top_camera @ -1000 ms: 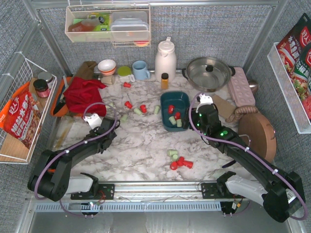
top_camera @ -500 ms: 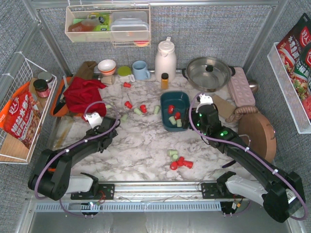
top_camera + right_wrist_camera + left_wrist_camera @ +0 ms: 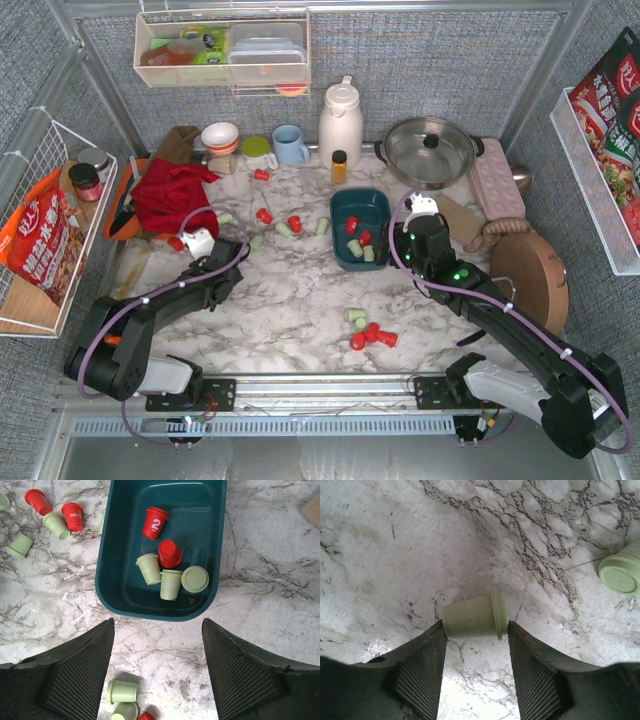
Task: Mix the coffee capsules in the storage basket
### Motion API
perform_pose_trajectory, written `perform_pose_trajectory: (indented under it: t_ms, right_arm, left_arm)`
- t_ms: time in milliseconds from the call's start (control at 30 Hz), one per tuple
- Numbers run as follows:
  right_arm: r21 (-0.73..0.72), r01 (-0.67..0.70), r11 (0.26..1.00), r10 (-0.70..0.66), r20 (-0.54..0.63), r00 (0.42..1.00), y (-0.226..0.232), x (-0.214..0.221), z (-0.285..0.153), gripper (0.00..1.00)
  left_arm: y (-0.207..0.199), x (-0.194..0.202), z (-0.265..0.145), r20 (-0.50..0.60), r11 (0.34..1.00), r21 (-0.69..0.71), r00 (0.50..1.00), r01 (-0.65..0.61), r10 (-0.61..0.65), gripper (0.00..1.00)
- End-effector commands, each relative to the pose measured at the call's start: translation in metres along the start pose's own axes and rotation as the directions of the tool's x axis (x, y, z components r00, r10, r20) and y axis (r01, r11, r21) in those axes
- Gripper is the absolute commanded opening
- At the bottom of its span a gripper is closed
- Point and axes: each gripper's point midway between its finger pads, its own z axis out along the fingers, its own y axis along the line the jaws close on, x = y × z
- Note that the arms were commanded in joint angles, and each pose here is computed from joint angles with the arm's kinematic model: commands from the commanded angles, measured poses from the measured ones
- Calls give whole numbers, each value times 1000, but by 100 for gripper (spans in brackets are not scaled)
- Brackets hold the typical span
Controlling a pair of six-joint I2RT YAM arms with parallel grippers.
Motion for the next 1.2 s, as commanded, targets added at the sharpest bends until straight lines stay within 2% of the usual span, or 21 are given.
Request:
perform_pose_trajectory:
  t_ms: [0, 67, 233, 400, 500, 633, 733, 800, 933, 1167]
  right_arm:
    - [-11, -13, 1000, 13, 27, 1000, 3, -6, 1, 74]
    - [-11, -13, 1000, 14, 27, 1000, 3, -6, 2, 75]
    - [-9, -13, 1000, 13, 26, 1000, 2, -6, 2, 74]
    - [-9, -13, 1000, 13, 26, 1000, 2, -6, 2, 75]
    - [-11, -13, 1000, 13, 26, 1000, 3, -6, 1, 75]
    - [-9, -15, 1000, 15, 28, 1000, 2, -6, 2, 75]
    - [-6, -16, 1000, 16, 29, 999, 2, -6, 2, 75]
    - [-2, -15, 1000, 15, 30, 999, 1, -6, 2, 75]
    - [13, -17, 1000, 16, 47, 999, -3, -9, -1, 75]
    - [28, -32, 999, 29, 91, 995, -9, -15, -10, 75]
  left_arm:
    - [-3, -9, -4, 24, 1000, 21, 1000, -18, 18, 54]
    - [-5, -13, -6, 34, 999, 33, 999, -37, 36, 50]
    - [-13, -19, -11, 45, 996, 71, 997, -59, 56, 49]
    - [-45, -29, -25, 58, 971, 230, 997, -68, 56, 51]
    - [-73, -43, -42, 107, 927, 364, 993, -87, 51, 51]
    - [-121, -62, -78, 194, 813, 561, 980, -153, 50, 51]
    - [-165, -71, -112, 283, 667, 704, 958, -244, 51, 52]
    - [-193, -76, -130, 340, 588, 750, 939, -302, 48, 52]
    - [-251, -76, -144, 408, 496, 772, 909, -396, 91, 52]
    - [-336, -43, -140, 375, 373, 828, 908, -418, 186, 53]
